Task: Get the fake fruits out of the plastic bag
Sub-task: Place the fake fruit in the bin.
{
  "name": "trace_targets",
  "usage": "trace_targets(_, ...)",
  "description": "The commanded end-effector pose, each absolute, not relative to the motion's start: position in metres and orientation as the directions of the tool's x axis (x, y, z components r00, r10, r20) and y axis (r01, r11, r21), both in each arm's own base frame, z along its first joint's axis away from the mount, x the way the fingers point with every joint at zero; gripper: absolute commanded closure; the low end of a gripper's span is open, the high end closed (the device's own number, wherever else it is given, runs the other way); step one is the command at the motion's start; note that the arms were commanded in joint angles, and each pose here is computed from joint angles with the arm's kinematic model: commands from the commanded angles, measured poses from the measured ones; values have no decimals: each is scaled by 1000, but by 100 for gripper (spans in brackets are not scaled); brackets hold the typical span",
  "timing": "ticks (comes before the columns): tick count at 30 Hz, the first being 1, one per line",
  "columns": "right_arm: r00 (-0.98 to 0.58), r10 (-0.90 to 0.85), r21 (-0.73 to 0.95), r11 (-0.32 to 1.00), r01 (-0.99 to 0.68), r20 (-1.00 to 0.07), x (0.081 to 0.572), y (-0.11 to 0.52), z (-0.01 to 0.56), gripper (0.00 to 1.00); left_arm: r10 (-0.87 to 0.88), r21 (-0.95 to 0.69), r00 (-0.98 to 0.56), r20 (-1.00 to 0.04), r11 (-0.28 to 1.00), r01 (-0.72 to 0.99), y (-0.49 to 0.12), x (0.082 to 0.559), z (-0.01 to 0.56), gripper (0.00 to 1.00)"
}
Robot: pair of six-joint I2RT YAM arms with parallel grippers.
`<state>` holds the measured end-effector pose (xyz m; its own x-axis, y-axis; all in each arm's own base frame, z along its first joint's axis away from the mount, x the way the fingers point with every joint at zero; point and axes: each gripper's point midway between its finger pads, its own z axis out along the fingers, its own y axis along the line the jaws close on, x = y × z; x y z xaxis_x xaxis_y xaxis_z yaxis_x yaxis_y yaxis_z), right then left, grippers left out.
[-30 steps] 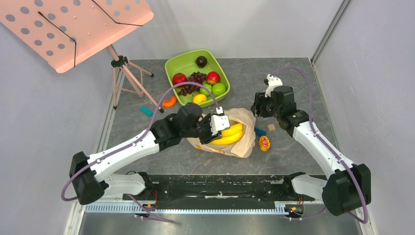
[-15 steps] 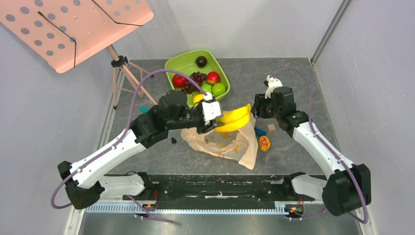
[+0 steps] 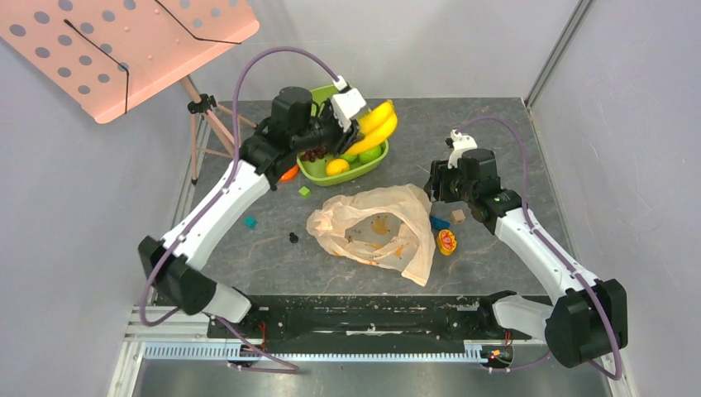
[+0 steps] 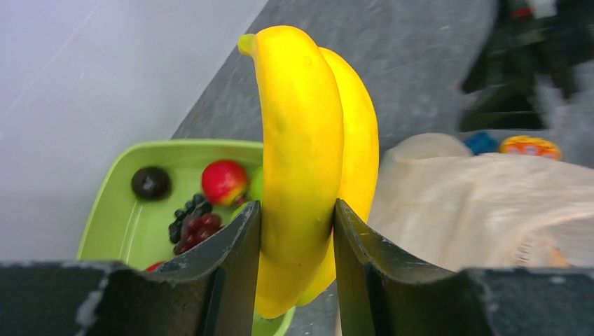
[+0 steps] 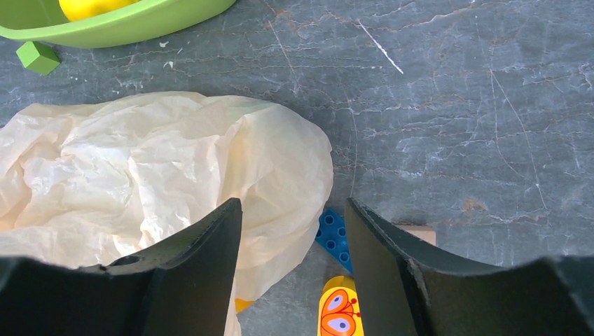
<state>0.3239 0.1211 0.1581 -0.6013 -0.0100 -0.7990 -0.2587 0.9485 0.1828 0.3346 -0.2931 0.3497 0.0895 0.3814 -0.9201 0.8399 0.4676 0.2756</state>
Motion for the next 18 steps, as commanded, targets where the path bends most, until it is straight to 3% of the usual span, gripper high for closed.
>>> trace_targets(1, -574, 5, 203, 938, -281, -819, 323, 125, 165, 41, 306, 230, 55, -950, 573, 786, -280, 395, 359, 61)
trace_targets(7, -580, 3, 200, 940, -276, -814, 323, 124, 160, 41, 302, 139, -93, -949, 663, 736, -256, 463, 299, 61)
trace_targets(18, -596, -11, 191, 942, -275, -803, 326, 124, 148, 41, 344, 76, -207, -916, 654, 753, -266, 501, 215, 59)
